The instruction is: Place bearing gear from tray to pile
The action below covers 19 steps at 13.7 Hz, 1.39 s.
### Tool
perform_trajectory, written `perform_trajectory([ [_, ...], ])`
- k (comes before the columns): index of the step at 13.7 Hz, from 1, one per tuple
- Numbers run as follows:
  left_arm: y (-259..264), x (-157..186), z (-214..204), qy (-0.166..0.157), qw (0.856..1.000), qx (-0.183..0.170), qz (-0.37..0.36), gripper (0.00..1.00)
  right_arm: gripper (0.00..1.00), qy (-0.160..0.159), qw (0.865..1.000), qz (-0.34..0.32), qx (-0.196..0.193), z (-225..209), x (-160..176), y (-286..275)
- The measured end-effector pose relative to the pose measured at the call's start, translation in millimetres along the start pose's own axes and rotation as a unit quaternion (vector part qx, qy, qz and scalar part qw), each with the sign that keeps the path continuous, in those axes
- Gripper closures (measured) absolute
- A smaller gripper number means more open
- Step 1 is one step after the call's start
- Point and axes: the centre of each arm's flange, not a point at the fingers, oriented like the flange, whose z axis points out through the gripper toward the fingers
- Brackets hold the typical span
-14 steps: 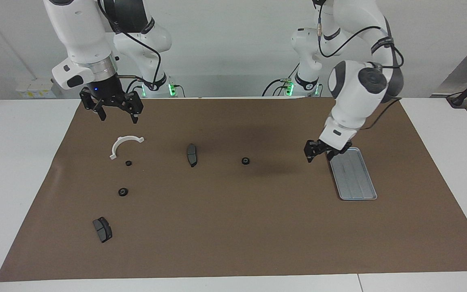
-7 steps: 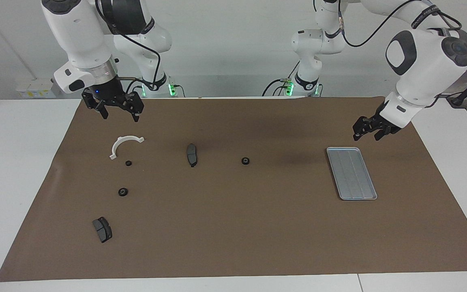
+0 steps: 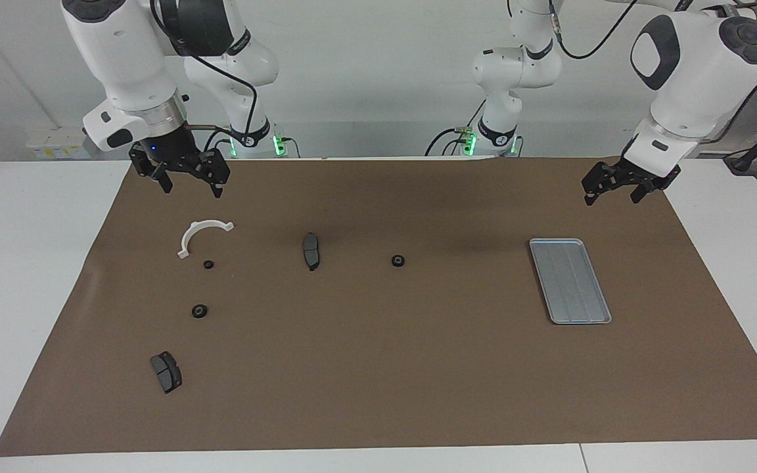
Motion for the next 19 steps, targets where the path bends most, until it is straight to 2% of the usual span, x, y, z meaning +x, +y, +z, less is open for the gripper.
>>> perform_trajectory([
  [8,-0.4,-7.5,-17.9,0.020,1.000,-0.001,0.000,0.00,0.00,0.000,1.000,-0.012,0.001,1.0,-1.4,-7.9],
  [13,2.6,-3.5,-21.1,0.039,0.999,0.000,0.003,0.00,0.00,0.014,0.999,-0.029,0.007,21.0,-7.7,-96.5],
  [19,7.2,-1.5,-15.7,0.044,0.999,-0.001,0.007,0.00,0.00,0.021,0.999,-0.022,0.018,100.1,-0.9,-201.7],
])
